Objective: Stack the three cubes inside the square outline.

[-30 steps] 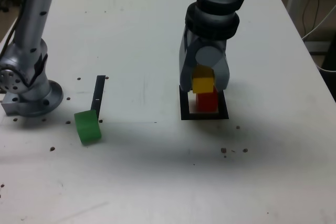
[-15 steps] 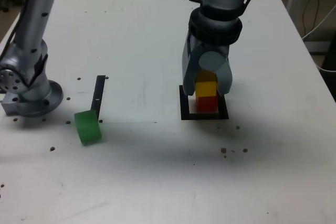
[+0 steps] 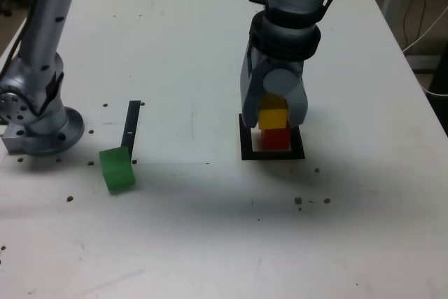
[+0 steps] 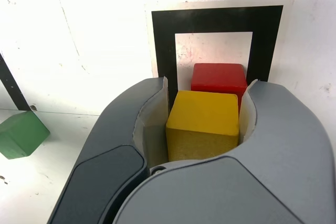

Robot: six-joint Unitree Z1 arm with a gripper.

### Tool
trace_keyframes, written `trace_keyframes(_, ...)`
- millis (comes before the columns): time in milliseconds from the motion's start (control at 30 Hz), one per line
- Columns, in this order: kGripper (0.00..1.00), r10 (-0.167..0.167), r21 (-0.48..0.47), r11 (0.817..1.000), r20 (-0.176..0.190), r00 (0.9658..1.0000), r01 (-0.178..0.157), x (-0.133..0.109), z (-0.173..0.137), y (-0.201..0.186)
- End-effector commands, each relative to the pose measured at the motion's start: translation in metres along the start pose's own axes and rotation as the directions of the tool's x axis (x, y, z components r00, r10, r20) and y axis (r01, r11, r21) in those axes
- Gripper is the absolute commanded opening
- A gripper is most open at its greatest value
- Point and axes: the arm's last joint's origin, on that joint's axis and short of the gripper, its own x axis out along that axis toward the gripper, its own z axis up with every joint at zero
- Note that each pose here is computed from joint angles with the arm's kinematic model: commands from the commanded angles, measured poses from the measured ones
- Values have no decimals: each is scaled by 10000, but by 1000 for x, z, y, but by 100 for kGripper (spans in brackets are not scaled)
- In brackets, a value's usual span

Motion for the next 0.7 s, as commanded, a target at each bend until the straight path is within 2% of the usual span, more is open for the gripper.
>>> trace_keyframes(0, 24, 5, -48, 10000, 136, 9999, -4, -4, -1, 1)
trace_keyframes(367, 27, 21, -59, 10000, 178, 9998, -20, -4, 0, 1)
trace_keyframes(433, 36, 10, -60, 10000, 179, 9998, -9, -3, 0, 1)
trace_keyframes(600, 74, -5, -50, 10000, 246, 9997, 6, -2, 1, 1)
trace_keyframes(667, 86, 3, -48, 10000, 297, 9996, -2, -1, 1, 1)
